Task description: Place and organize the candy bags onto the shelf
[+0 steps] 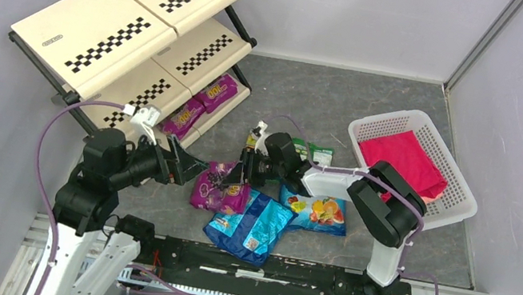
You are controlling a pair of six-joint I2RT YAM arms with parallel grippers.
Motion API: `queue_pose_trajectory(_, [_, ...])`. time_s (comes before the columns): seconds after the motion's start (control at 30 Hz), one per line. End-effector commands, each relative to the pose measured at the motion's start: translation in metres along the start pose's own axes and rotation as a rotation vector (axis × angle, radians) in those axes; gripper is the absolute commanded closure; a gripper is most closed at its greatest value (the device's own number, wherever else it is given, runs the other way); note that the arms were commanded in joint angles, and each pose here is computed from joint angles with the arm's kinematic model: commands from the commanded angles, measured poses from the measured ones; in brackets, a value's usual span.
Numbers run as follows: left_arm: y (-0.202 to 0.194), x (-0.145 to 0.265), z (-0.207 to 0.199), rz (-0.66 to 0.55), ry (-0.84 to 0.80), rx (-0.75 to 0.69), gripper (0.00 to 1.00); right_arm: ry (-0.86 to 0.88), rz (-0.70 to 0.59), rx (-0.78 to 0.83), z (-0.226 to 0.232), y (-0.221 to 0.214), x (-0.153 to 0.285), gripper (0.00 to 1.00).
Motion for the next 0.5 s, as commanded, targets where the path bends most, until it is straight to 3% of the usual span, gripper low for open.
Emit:
queue_pose_trajectory(0.0, [0.016, 0.007, -0.011, -0.051, -0.012, -0.057, 0.04, 0.228, -0.2, -0.08, 0.062, 0.036, 0.008, 0.6])
queue_pose_trajectory(0.07, [0.017, 0.009, -0.013, -0.053, -0.018, -0.07, 0.04, 0.28, -0.257, -0.111, 0.079, 0.048, 0.004, 0.65])
queue_pose_trajectory(0.47, [0.031, 0.034, -0.036, -0.107, -0.038, -0.12, 0.03, 0.447, -0.466, -0.169, 0.15, 0.101, -0.056, 0.65])
Point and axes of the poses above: each gripper's point midway between its finger pads, its own x axis back along the fingers, its own z axis along the line the jaws close on, y = z × x, the point moved 2 cm from there along x, back along the fingers, and after that the axes turned 4 degrees about x, right-handed, at the moved point
